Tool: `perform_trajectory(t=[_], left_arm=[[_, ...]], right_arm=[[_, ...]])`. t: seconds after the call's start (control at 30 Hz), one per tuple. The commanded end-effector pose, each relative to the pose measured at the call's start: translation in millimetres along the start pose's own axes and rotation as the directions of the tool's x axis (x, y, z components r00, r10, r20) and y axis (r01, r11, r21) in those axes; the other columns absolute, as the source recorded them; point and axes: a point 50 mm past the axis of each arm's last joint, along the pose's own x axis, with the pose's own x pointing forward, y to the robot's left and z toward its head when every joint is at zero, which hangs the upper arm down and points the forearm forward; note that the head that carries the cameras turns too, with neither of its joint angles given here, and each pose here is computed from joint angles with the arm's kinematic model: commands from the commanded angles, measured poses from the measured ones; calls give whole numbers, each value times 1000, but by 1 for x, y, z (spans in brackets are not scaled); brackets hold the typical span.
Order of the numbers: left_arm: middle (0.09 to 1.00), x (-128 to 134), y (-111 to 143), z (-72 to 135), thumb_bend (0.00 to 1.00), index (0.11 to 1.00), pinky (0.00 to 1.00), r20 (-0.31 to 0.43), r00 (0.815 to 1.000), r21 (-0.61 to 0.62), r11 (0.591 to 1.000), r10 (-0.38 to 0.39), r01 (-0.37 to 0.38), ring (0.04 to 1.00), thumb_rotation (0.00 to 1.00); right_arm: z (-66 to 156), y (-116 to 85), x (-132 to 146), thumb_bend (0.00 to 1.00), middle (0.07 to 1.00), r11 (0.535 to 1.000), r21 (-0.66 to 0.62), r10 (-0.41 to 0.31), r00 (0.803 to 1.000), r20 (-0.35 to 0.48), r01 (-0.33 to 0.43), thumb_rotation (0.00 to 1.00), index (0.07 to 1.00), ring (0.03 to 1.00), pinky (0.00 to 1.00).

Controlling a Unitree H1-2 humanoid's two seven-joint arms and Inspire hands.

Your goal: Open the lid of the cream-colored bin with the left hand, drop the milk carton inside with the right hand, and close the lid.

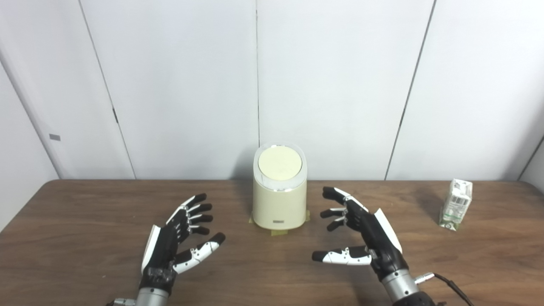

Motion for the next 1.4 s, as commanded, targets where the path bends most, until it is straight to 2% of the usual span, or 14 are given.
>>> perform_trajectory(t=[0.0,0.07,0.13,0.33,0.6,0.83,1.1,1.37], left_arm=[[813,16,0,19,720,863,643,81,997,20,1000,-15,14,753,213],[907,15,0,23,859,939,762,64,998,29,999,-28,26,880,293],[940,16,0,27,909,971,812,59,998,26,1000,-14,12,925,326],[973,31,-7,44,944,1000,954,53,998,18,1000,18,-19,982,392],[969,76,-15,80,945,1000,969,102,994,56,998,31,-36,972,412],[994,123,-32,106,996,1000,920,111,994,81,997,-6,-3,996,416],[1000,155,-43,121,1000,1000,982,92,996,163,987,-5,-10,1000,441],[1000,186,-61,127,1000,1000,874,90,996,273,962,-9,-16,1000,421]], right_arm=[[12,-7,12,784,842,999,-1,-32,996,78,32,110,828,676,528],[10,-7,12,778,839,999,-1,-32,996,78,32,102,824,664,523],[8,-7,12,778,839,1000,1,-30,997,77,30,97,823,659,522],[4,-7,13,773,845,1000,2,-18,997,74,18,117,825,662,518],[3,-5,16,769,845,1000,-7,-25,997,70,25,145,830,669,539],[4,-3,17,763,844,1000,1,-25,997,75,25,113,822,660,530],[5,-1,18,767,837,999,10,-37,996,81,36,130,818,657,516],[8,0,19,771,835,999,24,-44,996,81,42,137,818,665,516]])
